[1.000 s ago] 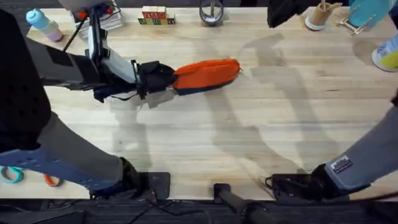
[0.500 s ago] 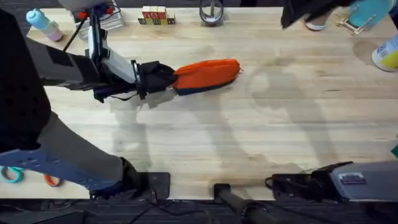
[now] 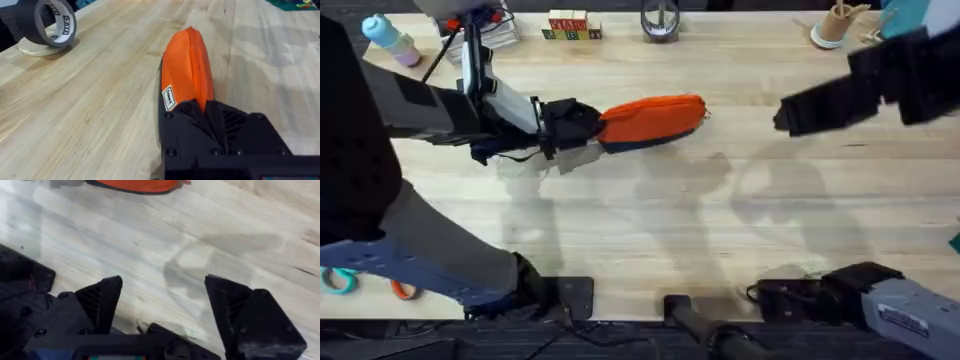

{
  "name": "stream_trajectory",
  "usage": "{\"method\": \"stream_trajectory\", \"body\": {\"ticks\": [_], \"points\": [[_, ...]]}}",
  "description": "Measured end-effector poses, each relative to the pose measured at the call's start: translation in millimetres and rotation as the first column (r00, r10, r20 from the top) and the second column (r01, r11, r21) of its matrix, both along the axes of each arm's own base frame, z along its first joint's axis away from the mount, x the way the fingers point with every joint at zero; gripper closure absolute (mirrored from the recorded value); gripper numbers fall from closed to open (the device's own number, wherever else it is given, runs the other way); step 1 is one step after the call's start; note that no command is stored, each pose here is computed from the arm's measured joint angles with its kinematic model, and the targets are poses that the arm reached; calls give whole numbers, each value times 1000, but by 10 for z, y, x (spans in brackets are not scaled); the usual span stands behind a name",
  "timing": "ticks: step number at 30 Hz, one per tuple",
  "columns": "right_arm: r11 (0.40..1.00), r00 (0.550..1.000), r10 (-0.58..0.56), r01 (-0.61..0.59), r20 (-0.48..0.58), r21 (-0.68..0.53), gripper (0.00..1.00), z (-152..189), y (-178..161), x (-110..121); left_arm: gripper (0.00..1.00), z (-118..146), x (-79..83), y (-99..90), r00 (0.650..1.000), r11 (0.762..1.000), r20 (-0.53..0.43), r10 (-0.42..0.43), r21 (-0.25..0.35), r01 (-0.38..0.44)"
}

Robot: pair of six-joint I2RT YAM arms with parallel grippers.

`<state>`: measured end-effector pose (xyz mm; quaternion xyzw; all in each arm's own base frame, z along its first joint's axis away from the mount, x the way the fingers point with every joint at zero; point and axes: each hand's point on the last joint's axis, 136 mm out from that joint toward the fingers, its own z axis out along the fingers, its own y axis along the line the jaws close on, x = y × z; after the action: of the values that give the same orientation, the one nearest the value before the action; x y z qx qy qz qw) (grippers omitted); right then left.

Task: Unzip the bag, pick up the pens from the table one at a time and place them inside, then zip the bag closed.

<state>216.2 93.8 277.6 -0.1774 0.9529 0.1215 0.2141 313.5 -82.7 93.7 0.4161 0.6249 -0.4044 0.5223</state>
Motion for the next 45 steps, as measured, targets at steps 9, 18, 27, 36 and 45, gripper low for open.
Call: {"method": "stream_trajectory", "body": {"ticks": [9, 18, 27, 36, 45], "points": [[999, 999, 28, -27, -22, 34, 4, -69, 51, -110, 960, 0, 0, 0, 1000, 1000, 0, 0, 0, 0], [999, 998, 35, -33, -53, 32, 4, -127, 74, -75, 203, 11, -2, -2, 1000, 1000, -1, -1, -7, 1], [999, 997, 37, -35, -72, 27, 4, -154, 68, -98, 8, 36, -4, -6, 1000, 1000, -12, -2, -26, 2], [999, 997, 37, -35, -73, 26, 4, -155, 68, -98, 6, 144, -1, 21, 1000, 1000, 25, 7, -7, -7], [999, 997, 37, -35, -73, 27, 4, -155, 68, -98, 6, 569, -194, -3, 999, 994, 23, 43, 95, -45]]}}
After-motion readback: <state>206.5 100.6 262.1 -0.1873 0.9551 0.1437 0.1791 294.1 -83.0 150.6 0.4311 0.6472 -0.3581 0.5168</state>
